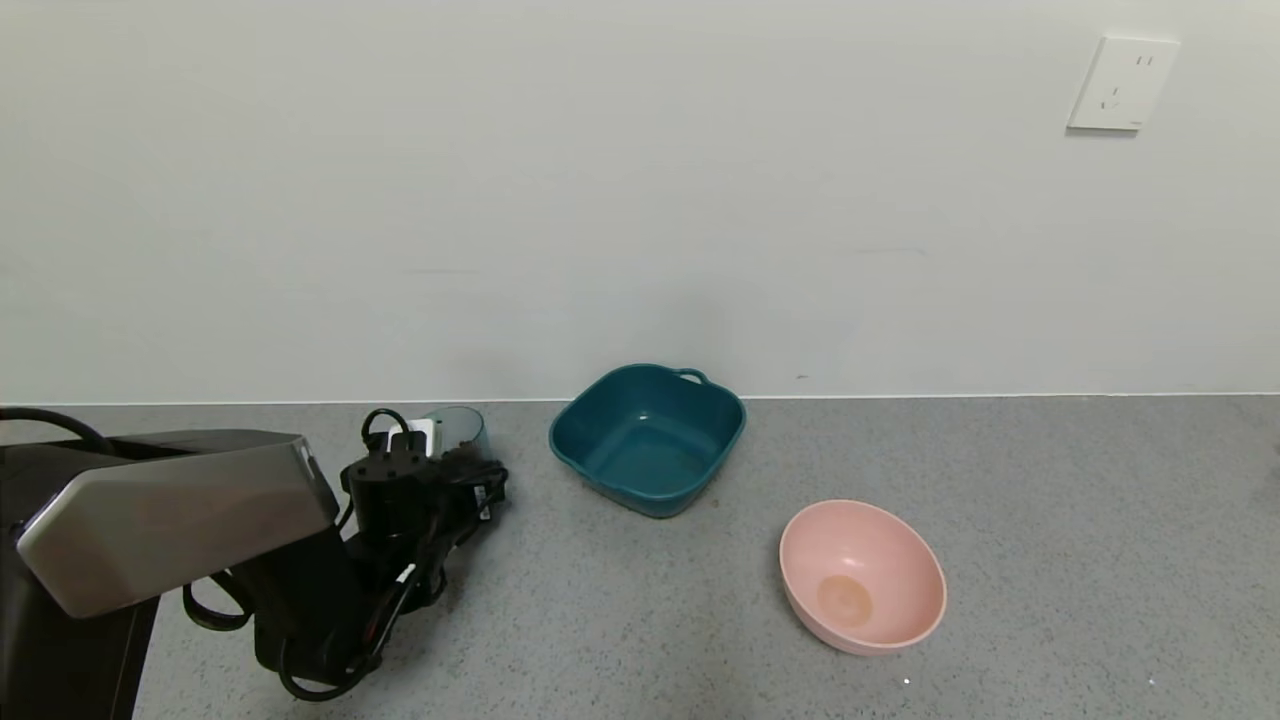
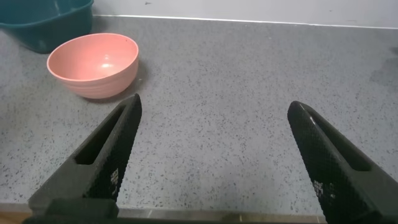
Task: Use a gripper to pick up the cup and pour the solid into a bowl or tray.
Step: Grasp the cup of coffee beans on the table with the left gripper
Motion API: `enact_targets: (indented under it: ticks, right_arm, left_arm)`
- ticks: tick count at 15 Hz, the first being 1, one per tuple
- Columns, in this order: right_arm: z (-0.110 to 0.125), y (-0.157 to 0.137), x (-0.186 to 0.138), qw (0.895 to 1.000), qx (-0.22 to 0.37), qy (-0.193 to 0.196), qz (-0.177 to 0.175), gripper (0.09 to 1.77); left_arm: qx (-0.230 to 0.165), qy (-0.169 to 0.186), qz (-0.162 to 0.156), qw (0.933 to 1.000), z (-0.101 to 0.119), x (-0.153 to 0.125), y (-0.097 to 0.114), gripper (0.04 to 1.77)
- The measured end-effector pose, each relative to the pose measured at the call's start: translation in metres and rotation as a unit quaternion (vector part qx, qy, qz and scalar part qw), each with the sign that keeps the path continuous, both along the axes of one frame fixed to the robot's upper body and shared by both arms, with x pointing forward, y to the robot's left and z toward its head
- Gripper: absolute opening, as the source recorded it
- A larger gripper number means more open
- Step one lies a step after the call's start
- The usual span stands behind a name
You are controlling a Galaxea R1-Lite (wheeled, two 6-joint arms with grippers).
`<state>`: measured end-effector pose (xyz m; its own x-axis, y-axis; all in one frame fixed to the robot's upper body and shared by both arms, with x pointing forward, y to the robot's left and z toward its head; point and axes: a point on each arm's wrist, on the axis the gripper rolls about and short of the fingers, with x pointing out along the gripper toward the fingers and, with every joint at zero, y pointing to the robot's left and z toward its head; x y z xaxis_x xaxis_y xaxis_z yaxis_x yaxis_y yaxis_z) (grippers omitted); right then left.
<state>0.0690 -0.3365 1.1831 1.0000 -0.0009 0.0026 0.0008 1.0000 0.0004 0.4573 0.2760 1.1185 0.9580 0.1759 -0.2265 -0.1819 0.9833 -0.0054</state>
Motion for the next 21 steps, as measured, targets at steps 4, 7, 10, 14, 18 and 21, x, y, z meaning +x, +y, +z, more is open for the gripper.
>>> enact_targets:
  ticks: [4, 7, 10, 14, 18, 21]
  right_arm:
    - [0.0, 0.0, 0.0, 1.0, 0.0, 0.0, 0.0, 1.71]
    - [0.0, 0.0, 0.0, 1.0, 0.0, 0.0, 0.0, 1.71]
    - [0.0, 0.0, 0.0, 1.0, 0.0, 0.0, 0.0, 1.71]
    - [0.0, 0.0, 0.0, 1.0, 0.0, 0.0, 0.0, 1.71]
    - [0.0, 0.0, 0.0, 1.0, 0.0, 0.0, 0.0, 1.71]
    - [0.0, 0.0, 0.0, 1.0, 0.0, 0.0, 0.0, 1.71]
  left_arm:
    - [0.001, -0.006, 0.0, 1.0, -0.001, 0.006, -0.001, 1.72]
    - [0.002, -0.011, -0.002, 0.9999, -0.001, 0.012, -0.003, 1.72]
    - [0.004, -0.017, -0.002, 0.9998, -0.002, 0.019, -0.004, 1.72]
    - [0.004, -0.025, -0.002, 0.9997, -0.003, 0.025, -0.004, 1.72]
    - [0.005, -0.028, -0.002, 0.9996, -0.002, 0.028, -0.005, 1.56]
    - [0.011, -0.028, -0.003, 0.9996, -0.003, 0.028, -0.005, 1.35]
